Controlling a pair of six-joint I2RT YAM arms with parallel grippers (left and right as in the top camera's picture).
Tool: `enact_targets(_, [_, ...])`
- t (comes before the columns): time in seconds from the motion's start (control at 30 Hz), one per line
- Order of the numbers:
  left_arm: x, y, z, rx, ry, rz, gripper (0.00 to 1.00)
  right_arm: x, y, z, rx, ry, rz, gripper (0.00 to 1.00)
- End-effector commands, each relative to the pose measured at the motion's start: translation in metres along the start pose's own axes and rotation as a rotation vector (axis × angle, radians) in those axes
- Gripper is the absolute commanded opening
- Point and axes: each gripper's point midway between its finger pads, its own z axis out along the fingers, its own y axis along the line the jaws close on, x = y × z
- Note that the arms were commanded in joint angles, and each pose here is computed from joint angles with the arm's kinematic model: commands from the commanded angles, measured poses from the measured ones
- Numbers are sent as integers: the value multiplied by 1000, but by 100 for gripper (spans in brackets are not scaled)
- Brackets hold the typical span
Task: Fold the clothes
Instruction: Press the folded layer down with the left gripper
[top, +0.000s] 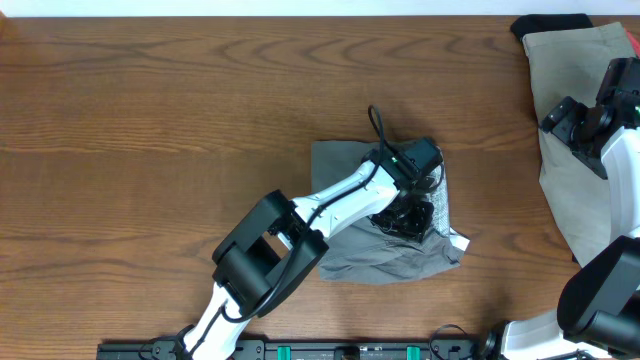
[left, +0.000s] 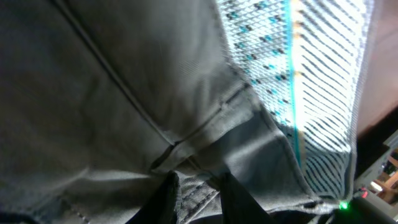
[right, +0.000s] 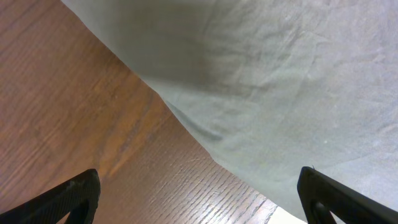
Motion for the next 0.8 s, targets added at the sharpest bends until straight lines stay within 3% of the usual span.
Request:
enact_targets(0.0, [0, 12, 10, -35, 11, -31, 36, -5, -4, -6, 8, -22, 0, 99])
enact_targets(0.1, [2, 9, 6, -20, 18, -35, 45, -5, -4, -6, 8, -22, 0, 99])
enact_targets(0.27, [3, 1, -19, 3, 4, -41, 50, -5, -4, -6, 8, -22, 0, 99])
enact_targets(0.33, [-2, -4, -35, 20, -34, -32, 51, -5, -4, -6, 8, -22, 0, 99])
enact_targets(0.53, [-35, 7, -87, -29, -238, -25, 70, -5, -4, -6, 8, -22, 0, 99])
enact_targets(0.77, [-79, 24, -106, -17, -393, -31, 71, -5, -3, -6, 7, -21, 0, 99])
